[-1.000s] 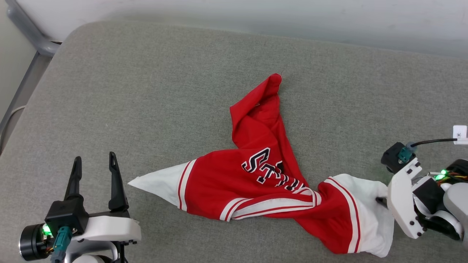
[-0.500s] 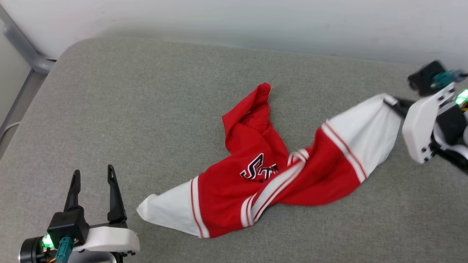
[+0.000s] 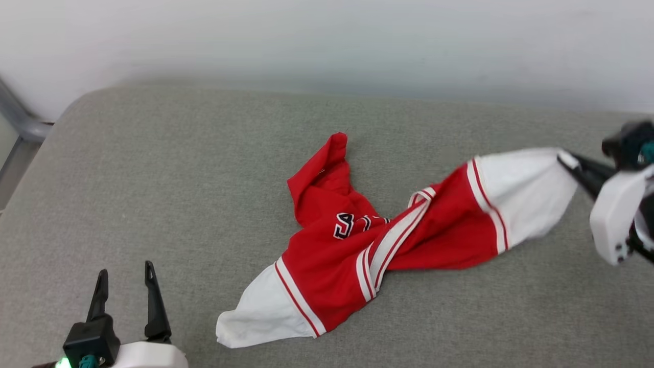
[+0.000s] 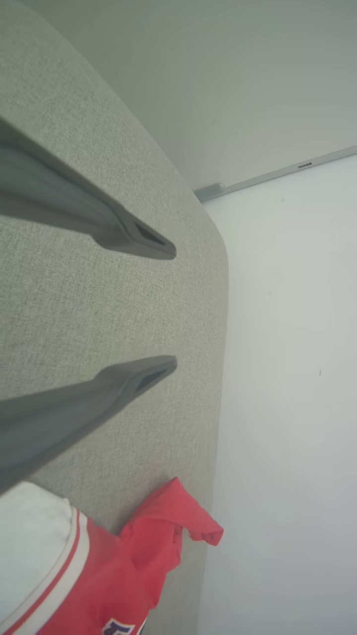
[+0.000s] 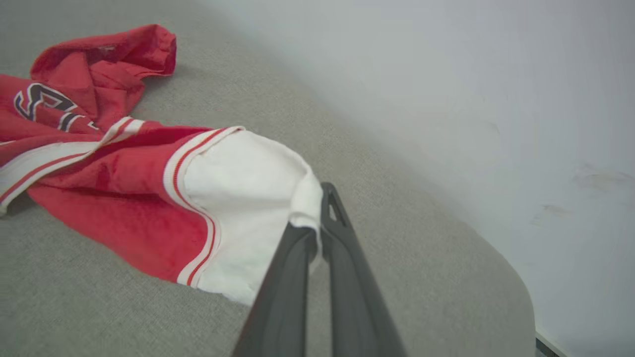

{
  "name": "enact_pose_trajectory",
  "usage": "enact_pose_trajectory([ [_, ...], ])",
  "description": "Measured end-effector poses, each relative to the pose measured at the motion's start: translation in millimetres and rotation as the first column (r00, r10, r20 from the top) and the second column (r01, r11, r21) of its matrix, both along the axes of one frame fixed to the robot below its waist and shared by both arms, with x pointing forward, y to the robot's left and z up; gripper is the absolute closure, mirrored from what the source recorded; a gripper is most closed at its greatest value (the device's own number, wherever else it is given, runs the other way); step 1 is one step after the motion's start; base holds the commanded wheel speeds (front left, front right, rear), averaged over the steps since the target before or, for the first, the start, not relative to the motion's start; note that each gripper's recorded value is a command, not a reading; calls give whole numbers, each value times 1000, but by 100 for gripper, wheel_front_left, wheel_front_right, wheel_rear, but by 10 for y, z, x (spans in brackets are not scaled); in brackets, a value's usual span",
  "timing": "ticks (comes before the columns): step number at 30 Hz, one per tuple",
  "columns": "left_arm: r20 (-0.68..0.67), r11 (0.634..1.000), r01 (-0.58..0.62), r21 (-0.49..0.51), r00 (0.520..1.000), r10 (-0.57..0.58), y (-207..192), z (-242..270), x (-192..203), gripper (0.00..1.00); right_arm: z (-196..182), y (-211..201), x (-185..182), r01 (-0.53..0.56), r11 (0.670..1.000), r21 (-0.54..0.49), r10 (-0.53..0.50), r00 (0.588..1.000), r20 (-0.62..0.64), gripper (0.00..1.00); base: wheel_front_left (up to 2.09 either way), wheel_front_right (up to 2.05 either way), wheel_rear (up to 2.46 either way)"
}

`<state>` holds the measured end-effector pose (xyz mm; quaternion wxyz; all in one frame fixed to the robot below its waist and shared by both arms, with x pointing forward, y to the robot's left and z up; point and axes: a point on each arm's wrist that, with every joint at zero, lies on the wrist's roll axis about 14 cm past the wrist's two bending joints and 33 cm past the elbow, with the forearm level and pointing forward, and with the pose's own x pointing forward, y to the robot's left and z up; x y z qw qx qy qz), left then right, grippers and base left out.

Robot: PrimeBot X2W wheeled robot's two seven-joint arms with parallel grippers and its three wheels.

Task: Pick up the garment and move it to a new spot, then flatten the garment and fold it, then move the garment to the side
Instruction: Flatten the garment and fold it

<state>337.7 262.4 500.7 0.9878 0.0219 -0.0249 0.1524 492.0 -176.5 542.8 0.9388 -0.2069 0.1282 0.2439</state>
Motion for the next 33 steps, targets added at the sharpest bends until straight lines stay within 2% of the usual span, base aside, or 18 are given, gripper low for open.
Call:
enact_pose_trajectory([
  [8,-13,999,32,-8,999,-32,-71,-53,-6,0,-732,-409,-890,83,996,6,-81,977,-198,100,0,0,0],
  [13,-10,998,58,-4,998,-58,-127,-47,40,0,-1172,-565,-1442,188,981,45,-162,929,-334,100,0,0,0],
  [17,-14,997,73,-3,997,-73,-166,-60,68,0,-1536,-620,-1866,268,962,55,-218,871,-441,100,0,0,0],
  [21,-21,996,84,-1,996,-84,-188,-83,81,0,-1754,-769,-2127,339,940,26,-283,822,-493,100,0,0,0],
  [25,-26,996,89,3,996,-89,-193,-96,87,0,-1833,-885,-2193,387,922,13,-331,804,-495,100,0,0,0],
  [26,-28,996,89,4,996,-89,-195,-100,88,0,-1822,-885,-2168,402,915,28,-339,805,-487,90,0,0,0],
  [27,-29,996,89,3,996,-89,-194,-105,88,0,-1803,-883,-2141,413,910,43,-345,809,-475,90,0,0,0],
  [28,-29,996,91,4,995,-91,-193,-104,89,0,-1777,-902,-2110,424,904,53,-355,814,-460,7,0,0,0],
  [29,-29,996,91,4,995,-91,-194,-104,89,0,-1732,-928,-2065,432,899,64,-364,822,-437,0,0,0,0],
  [33,-25,995,95,6,995,-94,-207,-93,83,0,-1454,-1064,-1855,451,887,100,-401,859,-318,0,0,0,0],
])
